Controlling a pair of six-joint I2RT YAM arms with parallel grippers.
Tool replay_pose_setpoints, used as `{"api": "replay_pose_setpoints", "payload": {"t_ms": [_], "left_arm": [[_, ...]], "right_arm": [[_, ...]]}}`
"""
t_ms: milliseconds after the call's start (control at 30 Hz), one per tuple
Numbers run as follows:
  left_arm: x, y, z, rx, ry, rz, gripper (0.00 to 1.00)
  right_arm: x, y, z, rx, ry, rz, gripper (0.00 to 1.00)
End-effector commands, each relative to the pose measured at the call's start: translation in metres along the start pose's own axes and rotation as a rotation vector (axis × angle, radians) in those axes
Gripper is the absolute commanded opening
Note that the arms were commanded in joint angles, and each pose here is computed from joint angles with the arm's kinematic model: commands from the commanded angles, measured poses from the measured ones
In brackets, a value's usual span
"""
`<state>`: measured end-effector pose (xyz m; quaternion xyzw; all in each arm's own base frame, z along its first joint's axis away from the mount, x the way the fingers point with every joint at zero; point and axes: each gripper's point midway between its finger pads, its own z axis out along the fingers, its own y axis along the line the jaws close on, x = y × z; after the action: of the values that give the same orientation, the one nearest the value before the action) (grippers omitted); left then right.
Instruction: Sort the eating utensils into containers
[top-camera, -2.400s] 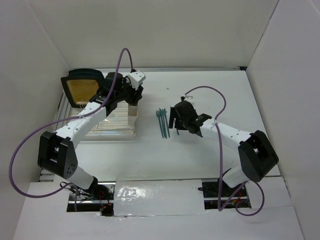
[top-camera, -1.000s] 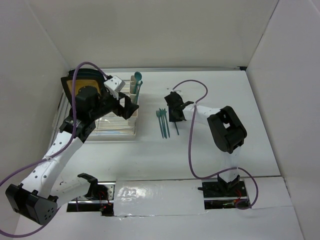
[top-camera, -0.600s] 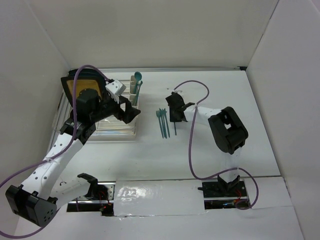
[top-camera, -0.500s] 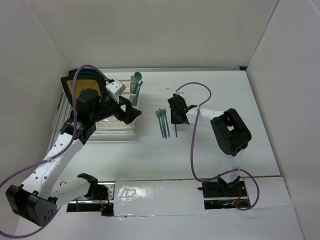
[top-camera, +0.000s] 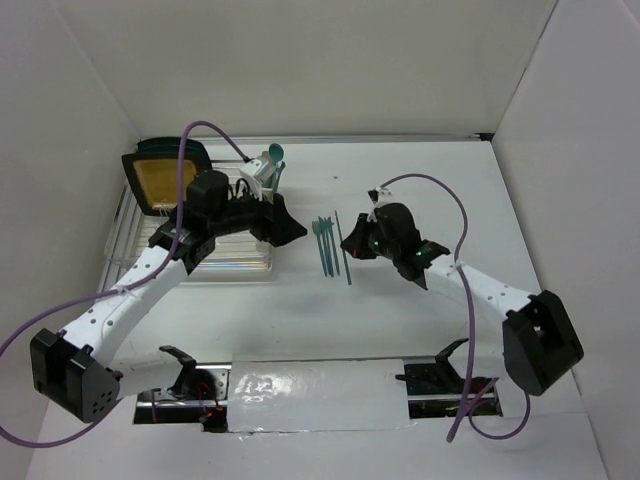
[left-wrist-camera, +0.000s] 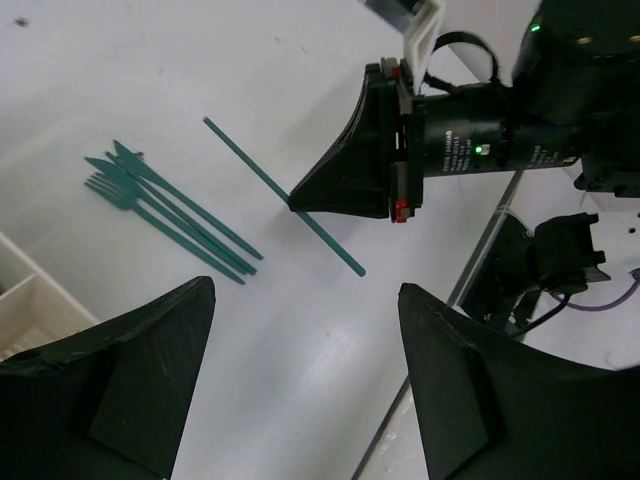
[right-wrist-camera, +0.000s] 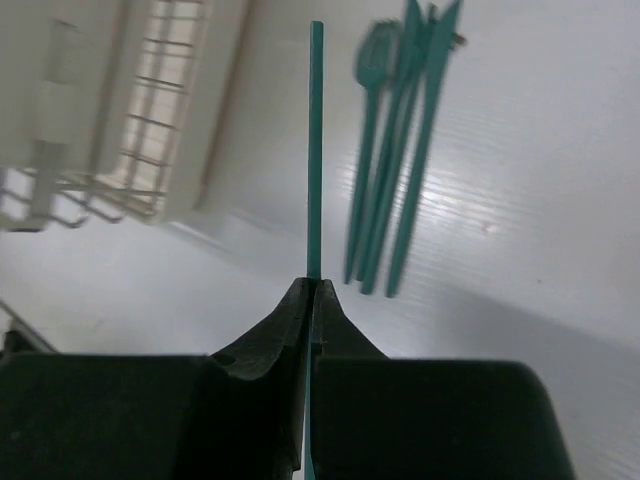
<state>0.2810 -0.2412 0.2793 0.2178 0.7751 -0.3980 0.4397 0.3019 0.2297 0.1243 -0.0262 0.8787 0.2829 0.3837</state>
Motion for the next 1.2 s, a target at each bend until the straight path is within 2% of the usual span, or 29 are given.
{"api": "replay_pose_setpoints", "payload": {"t_ms": [0,233,667,867,1167], "left_arm": [[-0.002,0.002,0.021,-0.016,-0.01,-0.077,0.86],[0.0,0.011,0.059,-0.078,0.01,-0.141,0.84],[-0.006,-0.002,0.1,-0.065,0.007,-0.166,0.82],[-0.006,0.002,0.113,-0.102,0.007,-0.193,0.79],[-0.02,-0.016,0.128,-0.065,-0.006,-0.193,0.7]], "right_arm": [[-0.024,0.036,-0.015,-0.169,-0.088,0.011,0.0],[-0.037,0.057,-0.037,-0.259,-0.14,0.01,0.0],[-0.048,0.081,-0.057,-0.345,-0.159,-0.008,0.0],[-0.057,0.088,-0.067,-0.367,-0.189,-0.01,0.0],[-0.064,0.099,-0.075,-0.4,-0.203,-0.002,0.0]]}}
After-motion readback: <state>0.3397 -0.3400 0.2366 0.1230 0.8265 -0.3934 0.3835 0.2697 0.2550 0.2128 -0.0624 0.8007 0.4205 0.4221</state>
